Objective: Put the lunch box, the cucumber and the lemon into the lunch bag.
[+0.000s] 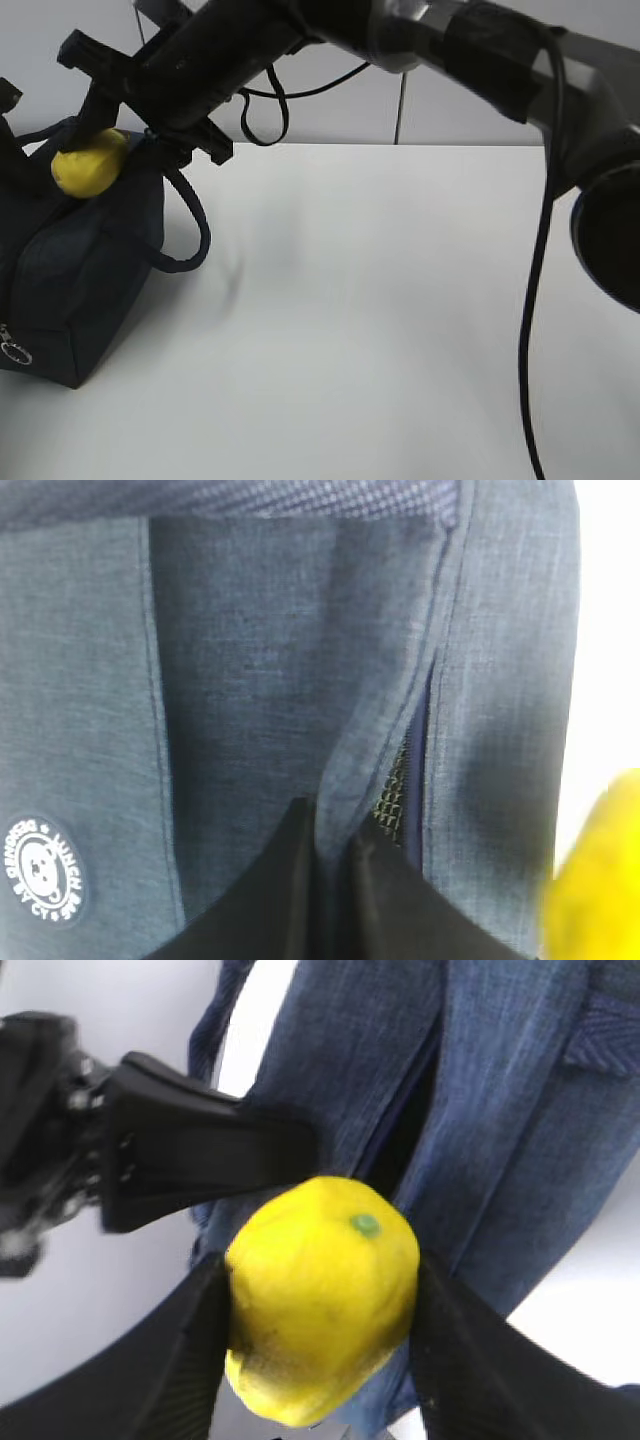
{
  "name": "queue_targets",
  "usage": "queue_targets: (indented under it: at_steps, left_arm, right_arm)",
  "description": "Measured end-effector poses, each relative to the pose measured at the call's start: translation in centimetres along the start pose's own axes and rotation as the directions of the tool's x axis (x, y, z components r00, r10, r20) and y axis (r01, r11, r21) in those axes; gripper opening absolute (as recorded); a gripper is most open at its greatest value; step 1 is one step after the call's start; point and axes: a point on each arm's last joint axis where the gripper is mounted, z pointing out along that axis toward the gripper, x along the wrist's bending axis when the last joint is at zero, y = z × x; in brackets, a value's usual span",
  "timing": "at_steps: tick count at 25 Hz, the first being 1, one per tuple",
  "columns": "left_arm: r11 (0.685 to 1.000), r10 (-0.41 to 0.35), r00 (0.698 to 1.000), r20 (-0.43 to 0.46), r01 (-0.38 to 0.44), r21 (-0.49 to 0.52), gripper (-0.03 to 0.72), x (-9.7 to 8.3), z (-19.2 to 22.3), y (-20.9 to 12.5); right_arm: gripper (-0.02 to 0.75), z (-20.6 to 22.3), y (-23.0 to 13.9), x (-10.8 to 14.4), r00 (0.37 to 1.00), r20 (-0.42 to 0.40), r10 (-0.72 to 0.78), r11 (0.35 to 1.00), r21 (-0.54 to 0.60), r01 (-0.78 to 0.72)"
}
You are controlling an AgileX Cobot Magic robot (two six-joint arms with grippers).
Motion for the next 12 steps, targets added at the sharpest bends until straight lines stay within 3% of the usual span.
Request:
queue_targets:
  at_steps: [5,10,12]
  left_arm:
    - [1.000,-0.001,1.000,0.002,0.001,0.001,0.019,0.0,0.0,0.0]
    - [1.000,-0.005,1.000,0.010,0.005,-0.003,0.019,0.0,0.0,0.0]
    - [1.000,-0.006,1.000,0.011,0.006,-0.003,0.019,-0.1,0.0,0.0]
  right_arm:
    - [0.398,2.3,0.2,-1.7,0.998,-0.027,0.061,0.998,0.010,-0.061]
    - [0.398,3.6,0.5,-1.7,0.985,-0.162,0.053,0.999,-0.005,-0.054]
    - [0.397,4.0,0.6,-2.0,0.982,-0.179,0.051,0.999,-0.009,-0.053]
